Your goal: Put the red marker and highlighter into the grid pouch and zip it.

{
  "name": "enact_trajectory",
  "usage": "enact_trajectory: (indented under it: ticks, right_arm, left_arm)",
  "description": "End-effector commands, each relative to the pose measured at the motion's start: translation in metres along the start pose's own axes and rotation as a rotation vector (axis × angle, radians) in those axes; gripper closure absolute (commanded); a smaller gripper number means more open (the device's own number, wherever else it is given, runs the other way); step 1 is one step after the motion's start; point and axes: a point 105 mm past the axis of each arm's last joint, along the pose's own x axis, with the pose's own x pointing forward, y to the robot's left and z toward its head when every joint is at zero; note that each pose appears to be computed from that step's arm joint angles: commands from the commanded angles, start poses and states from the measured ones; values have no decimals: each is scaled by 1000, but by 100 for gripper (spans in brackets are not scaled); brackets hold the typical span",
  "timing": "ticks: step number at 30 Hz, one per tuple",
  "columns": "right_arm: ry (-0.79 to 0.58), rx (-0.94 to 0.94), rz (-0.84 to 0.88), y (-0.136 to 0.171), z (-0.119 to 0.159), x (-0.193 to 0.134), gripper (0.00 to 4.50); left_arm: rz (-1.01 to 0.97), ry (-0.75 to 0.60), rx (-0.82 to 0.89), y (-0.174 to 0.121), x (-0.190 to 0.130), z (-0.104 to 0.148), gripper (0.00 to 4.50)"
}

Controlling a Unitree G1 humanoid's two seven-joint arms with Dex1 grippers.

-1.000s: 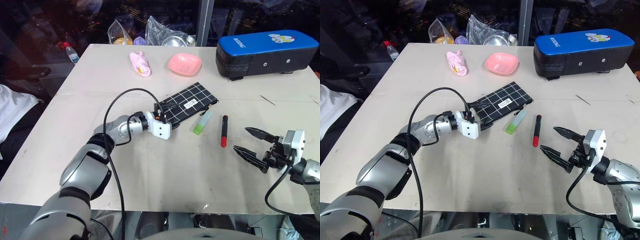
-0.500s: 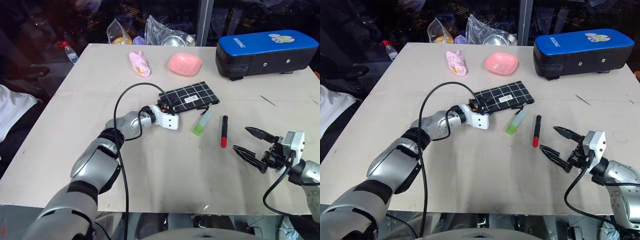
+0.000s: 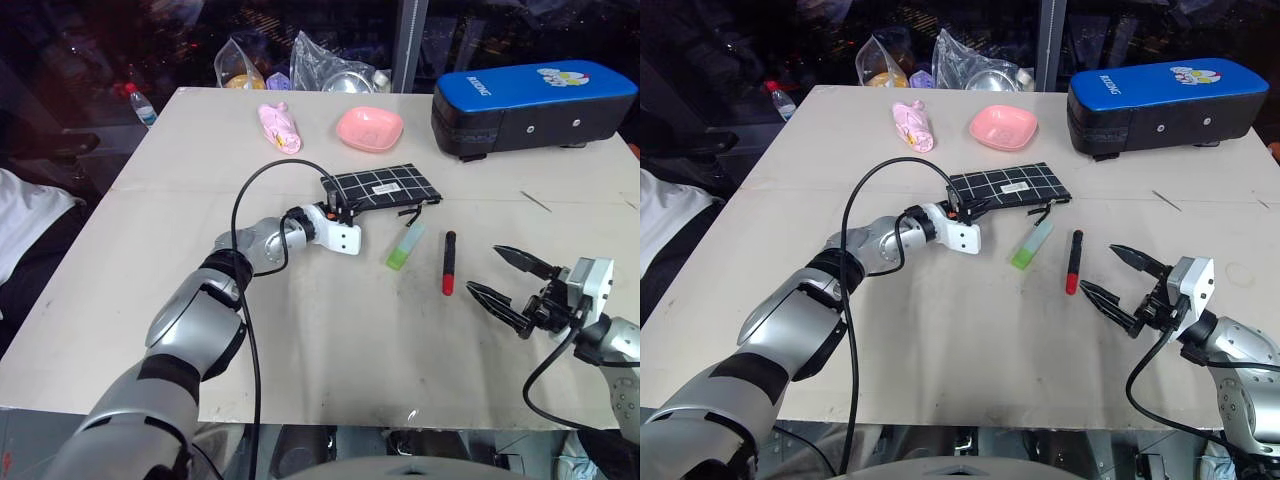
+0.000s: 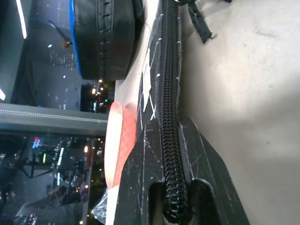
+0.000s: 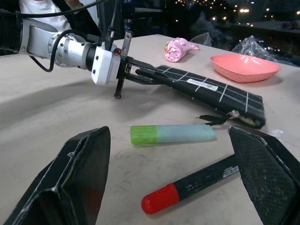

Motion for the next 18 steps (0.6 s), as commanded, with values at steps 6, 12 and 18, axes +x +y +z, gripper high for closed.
enact_trajectory:
  ticks: [6,12,18]
  right_arm:
    - [-15,-47,-36,-8,6,-9,46]
    - [-18,-48,-24,-9,4,-5,46]
    - [-60,-41,-51,-12,12,11,46]
  left_arm:
    - [66,-33,-28,13,3,6,444]
    - [173,-59,-188,38,-6,5,444]
    - [268,-123,-412,63,-22,7,444]
